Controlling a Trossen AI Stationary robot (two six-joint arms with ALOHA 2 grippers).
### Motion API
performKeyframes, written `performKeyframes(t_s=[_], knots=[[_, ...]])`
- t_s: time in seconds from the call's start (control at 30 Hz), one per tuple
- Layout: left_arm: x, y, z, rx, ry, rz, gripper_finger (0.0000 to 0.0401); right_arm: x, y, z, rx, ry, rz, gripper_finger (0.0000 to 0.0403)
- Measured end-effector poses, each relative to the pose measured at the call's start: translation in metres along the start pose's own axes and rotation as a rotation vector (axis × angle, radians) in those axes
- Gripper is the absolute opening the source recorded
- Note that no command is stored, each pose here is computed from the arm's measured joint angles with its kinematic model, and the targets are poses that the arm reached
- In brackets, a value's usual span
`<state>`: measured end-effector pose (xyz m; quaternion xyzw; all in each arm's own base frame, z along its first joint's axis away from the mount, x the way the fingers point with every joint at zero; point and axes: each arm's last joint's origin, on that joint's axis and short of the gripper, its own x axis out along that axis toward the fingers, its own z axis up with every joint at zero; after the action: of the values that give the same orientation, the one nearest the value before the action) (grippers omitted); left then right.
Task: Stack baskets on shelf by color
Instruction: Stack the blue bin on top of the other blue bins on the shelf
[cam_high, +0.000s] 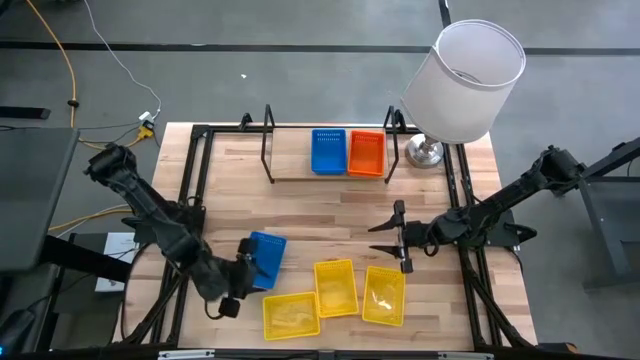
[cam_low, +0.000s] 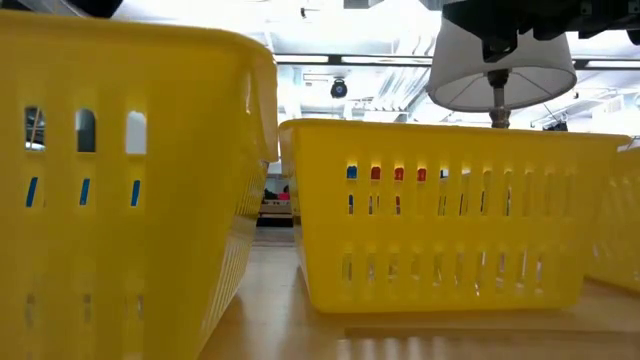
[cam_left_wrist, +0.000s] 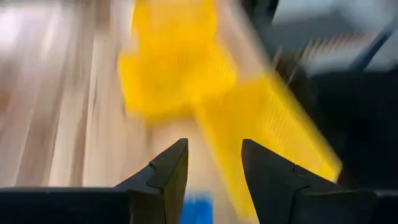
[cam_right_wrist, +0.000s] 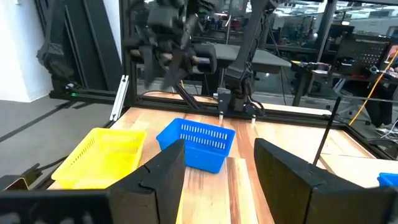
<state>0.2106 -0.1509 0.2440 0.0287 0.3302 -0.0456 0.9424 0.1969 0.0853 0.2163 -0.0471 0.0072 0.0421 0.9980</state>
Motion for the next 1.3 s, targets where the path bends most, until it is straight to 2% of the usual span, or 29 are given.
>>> performKeyframes(t_s=[0.17,0.37,0.47,1.0,1.3], knots=[[0.008,-0.006,-0.008,-0.026,0.318,0.087,0.014,0.0,0.0,-0.001,-0.003,0.007,0.0,0.0181],[0.026,-0.015,-0.025,-0.059,0.484,0.074,0.014,0.0,0.0,-0.002,-0.009,0.022,0.001,0.0181],[0.035,-0.02,-0.029,-0.028,0.491,0.07,0.014,0.0,0.0,-0.003,-0.011,0.027,0.002,0.0181],[0.075,-0.026,-0.06,0.095,0.62,0.201,0.014,0.0,0.0,-0.004,-0.016,0.04,0.003,0.0181],[0.08,-0.02,-0.061,0.104,0.631,0.228,0.0132,0.0,0.0,-0.004,-0.012,0.04,0.003,0.0181]])
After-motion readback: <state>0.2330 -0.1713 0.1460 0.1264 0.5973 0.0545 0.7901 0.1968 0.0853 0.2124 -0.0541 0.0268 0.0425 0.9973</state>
